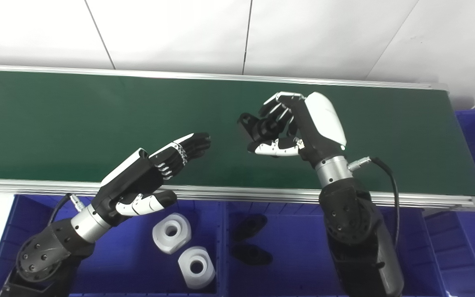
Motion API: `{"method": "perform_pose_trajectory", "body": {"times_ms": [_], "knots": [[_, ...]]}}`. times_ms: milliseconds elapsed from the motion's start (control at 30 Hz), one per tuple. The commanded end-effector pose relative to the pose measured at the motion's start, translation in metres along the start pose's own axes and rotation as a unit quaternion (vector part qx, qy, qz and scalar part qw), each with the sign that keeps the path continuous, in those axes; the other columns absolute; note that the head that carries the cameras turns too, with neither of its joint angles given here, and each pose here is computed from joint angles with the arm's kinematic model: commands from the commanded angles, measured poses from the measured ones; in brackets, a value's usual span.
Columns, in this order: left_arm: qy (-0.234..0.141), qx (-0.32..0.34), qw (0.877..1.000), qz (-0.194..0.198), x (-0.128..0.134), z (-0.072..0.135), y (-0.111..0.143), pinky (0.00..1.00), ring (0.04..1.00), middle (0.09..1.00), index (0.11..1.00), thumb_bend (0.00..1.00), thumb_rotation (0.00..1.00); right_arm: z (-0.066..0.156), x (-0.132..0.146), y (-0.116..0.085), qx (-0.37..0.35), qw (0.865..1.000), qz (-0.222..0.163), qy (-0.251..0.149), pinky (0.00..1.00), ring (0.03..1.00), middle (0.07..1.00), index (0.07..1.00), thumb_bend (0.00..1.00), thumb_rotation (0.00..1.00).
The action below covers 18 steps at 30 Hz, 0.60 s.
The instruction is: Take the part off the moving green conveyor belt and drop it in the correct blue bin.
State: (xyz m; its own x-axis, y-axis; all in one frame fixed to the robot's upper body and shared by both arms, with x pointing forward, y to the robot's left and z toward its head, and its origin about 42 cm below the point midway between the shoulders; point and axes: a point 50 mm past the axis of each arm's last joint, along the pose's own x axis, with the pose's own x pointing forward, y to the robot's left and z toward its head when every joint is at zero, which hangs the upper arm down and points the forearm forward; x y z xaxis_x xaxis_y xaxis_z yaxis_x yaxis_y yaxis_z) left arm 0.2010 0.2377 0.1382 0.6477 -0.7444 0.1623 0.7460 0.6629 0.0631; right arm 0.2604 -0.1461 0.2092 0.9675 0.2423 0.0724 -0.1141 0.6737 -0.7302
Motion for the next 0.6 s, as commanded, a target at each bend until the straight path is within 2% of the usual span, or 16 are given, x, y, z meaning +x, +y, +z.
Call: {"method": "perform_pose_trajectory", "body": {"times_ms": [0,367,567], "knots": [[-0.018,0.005,1.0,-0.003,0.004,0.009,0.007,0.96,0.966,0.966,0.941,0.36,0.58,0.01,-0.006,-0.004,0.001,1.0,-0.014,-0.011,0.28,0.383,0.462,0.511,0.52,0.0],[-0.019,0.001,1.0,-0.005,0.004,0.013,0.011,0.97,0.966,0.965,0.94,0.35,0.53,0.015,-0.05,-0.002,0.017,1.0,-0.002,0.004,0.24,0.371,0.456,0.515,0.52,0.0],[-0.018,0.003,1.0,-0.007,0.004,0.014,0.012,0.98,0.97,0.965,0.941,0.36,0.56,0.019,-0.073,0.0,0.041,0.999,-0.009,0.016,0.26,0.377,0.446,0.512,0.52,0.0]]}}
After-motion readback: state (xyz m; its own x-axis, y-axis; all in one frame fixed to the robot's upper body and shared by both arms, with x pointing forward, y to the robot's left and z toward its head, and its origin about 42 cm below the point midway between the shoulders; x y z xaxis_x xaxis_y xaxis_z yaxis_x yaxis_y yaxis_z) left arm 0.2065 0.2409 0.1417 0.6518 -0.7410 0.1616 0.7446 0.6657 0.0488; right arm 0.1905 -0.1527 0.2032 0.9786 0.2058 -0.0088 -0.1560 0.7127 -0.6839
